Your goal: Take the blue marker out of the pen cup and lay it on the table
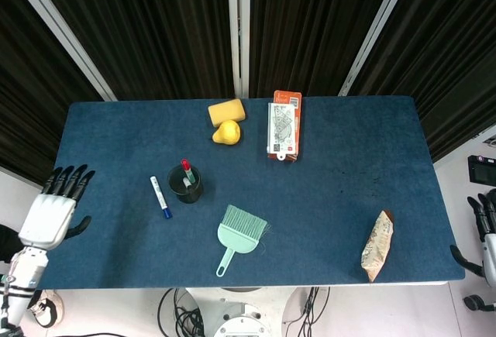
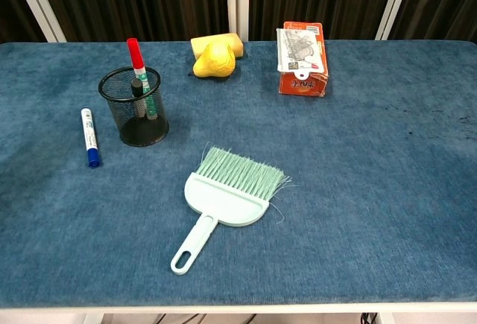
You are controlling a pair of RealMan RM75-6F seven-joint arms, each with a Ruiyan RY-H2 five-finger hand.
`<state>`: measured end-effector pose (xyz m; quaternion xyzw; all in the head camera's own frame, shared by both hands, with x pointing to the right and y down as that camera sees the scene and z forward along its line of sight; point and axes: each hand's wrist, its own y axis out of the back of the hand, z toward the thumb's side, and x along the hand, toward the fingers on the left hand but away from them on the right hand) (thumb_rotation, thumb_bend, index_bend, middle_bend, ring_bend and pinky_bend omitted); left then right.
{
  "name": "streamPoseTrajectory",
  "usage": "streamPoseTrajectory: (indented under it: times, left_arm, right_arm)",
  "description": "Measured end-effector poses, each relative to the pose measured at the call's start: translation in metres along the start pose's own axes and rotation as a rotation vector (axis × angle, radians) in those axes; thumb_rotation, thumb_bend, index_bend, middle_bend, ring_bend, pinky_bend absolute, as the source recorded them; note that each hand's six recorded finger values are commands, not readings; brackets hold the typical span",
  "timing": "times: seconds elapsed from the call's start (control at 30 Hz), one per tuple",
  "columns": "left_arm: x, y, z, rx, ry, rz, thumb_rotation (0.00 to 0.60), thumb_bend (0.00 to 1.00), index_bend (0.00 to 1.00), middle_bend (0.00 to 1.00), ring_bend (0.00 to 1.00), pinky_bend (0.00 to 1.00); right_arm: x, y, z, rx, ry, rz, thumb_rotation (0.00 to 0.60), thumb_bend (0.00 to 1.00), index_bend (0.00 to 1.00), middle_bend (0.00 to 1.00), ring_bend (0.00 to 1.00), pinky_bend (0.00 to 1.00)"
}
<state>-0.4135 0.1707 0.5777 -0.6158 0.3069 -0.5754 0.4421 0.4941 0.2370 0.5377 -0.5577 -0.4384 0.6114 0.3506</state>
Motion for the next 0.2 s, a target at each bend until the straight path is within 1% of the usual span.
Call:
streamPoseTrajectory:
  times: [0.1, 0.2]
  left_arm:
    - [-0.022, -0.015, -0.025, 0.033, 0.047, 0.009, 0.600, 0.26, 0.03, 0.00, 0.00, 0.03]
    - [-0.041, -0.024, -0.042, 0.039, 0.085, 0.035, 0.600, 0.26, 0.03, 0.00, 0.00, 0.03]
  right_arm:
    - [0.002, -0.005, 0.007, 0.007, 0.046, -0.017, 0.600, 0.18, 0.00, 0.00, 0.00, 0.00]
    - [0.001, -0.012, 0.011, 0.008, 0.063, -0.017, 0.600, 0.18, 0.00, 0.00, 0.00, 0.00]
